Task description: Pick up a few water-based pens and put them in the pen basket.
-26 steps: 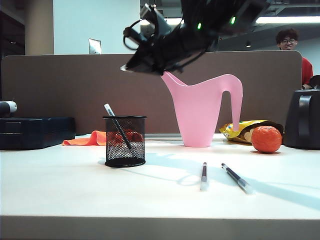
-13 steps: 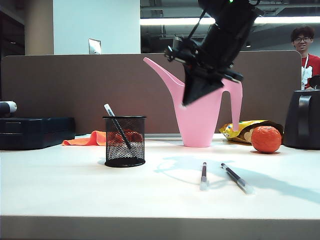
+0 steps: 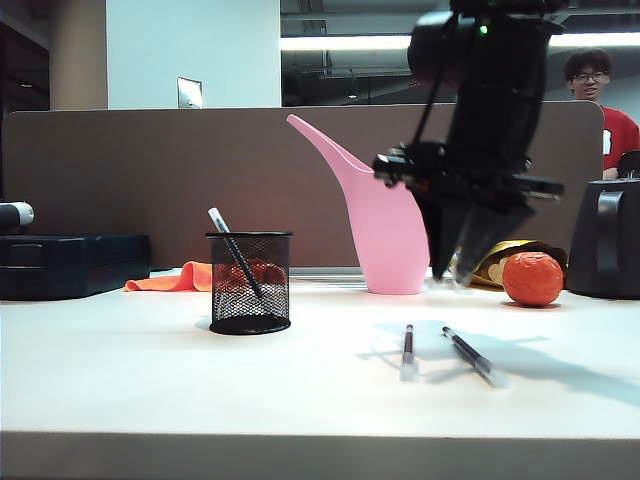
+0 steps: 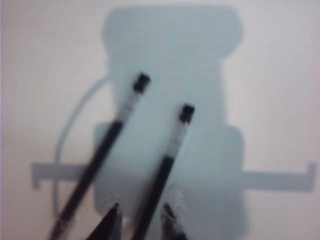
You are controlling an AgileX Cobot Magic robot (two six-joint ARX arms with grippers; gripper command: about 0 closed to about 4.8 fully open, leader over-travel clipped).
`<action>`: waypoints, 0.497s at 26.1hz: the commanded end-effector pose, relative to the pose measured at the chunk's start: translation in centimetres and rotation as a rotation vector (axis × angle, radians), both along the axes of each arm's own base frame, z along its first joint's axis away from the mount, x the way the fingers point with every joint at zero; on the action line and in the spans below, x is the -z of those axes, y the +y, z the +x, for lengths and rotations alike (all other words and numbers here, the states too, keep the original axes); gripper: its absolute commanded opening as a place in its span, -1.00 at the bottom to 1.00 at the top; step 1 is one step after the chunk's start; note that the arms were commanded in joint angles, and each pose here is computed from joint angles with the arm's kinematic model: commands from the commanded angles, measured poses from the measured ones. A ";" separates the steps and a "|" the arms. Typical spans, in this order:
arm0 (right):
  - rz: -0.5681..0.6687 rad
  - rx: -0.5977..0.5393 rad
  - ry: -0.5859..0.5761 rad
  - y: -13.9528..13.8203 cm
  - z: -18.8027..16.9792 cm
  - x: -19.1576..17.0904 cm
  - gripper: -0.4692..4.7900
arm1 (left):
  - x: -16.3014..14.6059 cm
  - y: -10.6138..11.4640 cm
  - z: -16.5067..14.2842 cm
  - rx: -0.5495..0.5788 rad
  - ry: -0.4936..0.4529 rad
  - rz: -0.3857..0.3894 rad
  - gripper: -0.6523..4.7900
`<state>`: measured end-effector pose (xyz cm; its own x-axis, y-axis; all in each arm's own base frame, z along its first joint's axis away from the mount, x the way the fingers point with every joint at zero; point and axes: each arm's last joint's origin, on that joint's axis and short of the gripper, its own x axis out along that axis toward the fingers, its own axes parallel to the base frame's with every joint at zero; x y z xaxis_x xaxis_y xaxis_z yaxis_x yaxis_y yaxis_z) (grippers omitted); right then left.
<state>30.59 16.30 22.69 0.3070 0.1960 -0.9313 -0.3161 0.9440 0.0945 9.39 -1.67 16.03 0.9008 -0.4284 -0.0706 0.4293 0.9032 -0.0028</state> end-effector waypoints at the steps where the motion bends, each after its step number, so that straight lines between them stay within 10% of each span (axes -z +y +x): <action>1: -0.018 0.020 0.049 -0.4 -0.9 1.7 -0.35 | -0.3 0.0 0.0 -0.001 -0.017 -0.001 -0.78; 13: 0.008 0.087 0.038 -0.3 -1.2 3.3 -0.26 | -0.3 0.0 0.0 -0.001 -0.017 0.000 -0.78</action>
